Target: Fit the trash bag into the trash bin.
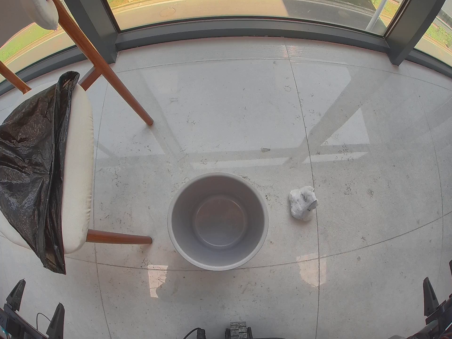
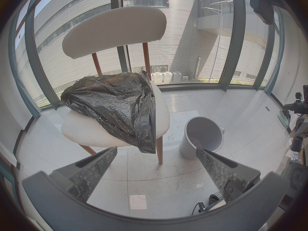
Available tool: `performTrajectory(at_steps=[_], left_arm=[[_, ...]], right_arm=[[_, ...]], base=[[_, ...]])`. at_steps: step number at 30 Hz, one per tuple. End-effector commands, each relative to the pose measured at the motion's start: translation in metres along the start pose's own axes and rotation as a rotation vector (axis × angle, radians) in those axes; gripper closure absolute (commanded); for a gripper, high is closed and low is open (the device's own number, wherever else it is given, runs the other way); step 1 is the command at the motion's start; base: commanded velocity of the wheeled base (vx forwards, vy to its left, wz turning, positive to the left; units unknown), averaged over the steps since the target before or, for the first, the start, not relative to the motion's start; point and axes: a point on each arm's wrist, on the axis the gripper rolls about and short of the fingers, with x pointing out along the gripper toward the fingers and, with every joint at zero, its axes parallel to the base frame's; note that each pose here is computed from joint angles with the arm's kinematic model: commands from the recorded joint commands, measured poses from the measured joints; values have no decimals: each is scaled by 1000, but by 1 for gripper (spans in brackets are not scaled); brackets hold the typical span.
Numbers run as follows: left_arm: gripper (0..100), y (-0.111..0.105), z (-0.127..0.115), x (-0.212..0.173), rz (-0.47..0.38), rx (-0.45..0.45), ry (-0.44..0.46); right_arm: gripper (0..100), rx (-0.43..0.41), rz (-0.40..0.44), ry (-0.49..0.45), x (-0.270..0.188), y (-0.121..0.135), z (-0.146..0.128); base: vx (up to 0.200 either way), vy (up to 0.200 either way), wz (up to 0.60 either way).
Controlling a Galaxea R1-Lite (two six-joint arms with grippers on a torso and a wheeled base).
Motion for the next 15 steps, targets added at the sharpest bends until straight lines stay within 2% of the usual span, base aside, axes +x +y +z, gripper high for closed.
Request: performTrajectory(at_steps=[1,15], left_arm=[[0,0,-4,0,1,0,-6],[0,0,-3,0,-2,-1,-11]], right_arm=[[0,-2,0,2,0,0,-5],[0,-2,2,2,0,0,-5]], base=[[0,0,0],[0,0,0]])
